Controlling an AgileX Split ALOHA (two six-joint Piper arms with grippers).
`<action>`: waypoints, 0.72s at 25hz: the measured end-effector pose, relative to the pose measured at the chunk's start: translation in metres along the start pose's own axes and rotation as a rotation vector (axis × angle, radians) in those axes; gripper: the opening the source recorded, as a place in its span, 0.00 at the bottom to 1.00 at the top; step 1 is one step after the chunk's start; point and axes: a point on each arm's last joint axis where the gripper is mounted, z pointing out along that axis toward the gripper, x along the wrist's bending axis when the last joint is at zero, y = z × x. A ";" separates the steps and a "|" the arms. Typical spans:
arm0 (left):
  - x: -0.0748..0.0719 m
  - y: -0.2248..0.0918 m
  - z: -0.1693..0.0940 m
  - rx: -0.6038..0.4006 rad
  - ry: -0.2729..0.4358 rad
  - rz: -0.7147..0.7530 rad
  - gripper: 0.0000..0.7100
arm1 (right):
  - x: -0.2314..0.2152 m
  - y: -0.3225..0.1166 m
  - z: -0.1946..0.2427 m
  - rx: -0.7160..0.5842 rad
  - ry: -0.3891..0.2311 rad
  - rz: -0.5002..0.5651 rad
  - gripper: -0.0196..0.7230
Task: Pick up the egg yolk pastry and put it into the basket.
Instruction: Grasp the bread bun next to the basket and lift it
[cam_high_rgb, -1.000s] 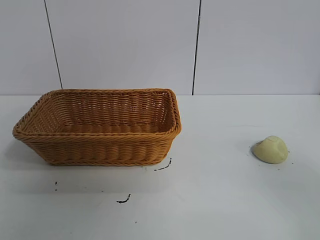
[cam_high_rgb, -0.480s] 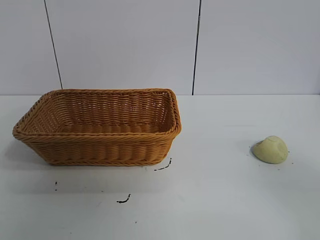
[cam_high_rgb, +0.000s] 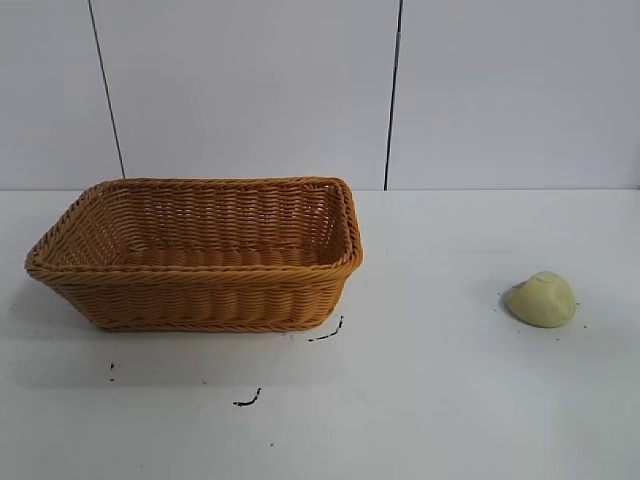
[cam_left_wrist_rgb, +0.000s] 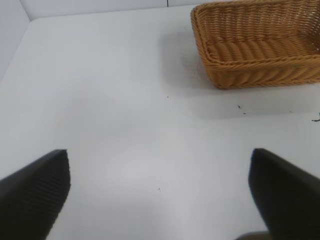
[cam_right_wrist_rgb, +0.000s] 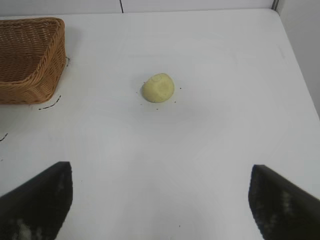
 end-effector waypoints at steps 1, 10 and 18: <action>0.000 0.000 0.000 0.000 0.000 0.000 0.98 | 0.000 0.012 0.007 0.023 -0.003 -0.002 0.96; 0.000 0.000 0.000 0.000 0.000 0.000 0.98 | -0.002 0.094 0.125 0.291 -0.004 0.002 0.96; 0.000 0.000 0.000 0.000 0.000 0.000 0.98 | -0.003 0.125 0.236 0.440 0.003 -0.024 0.96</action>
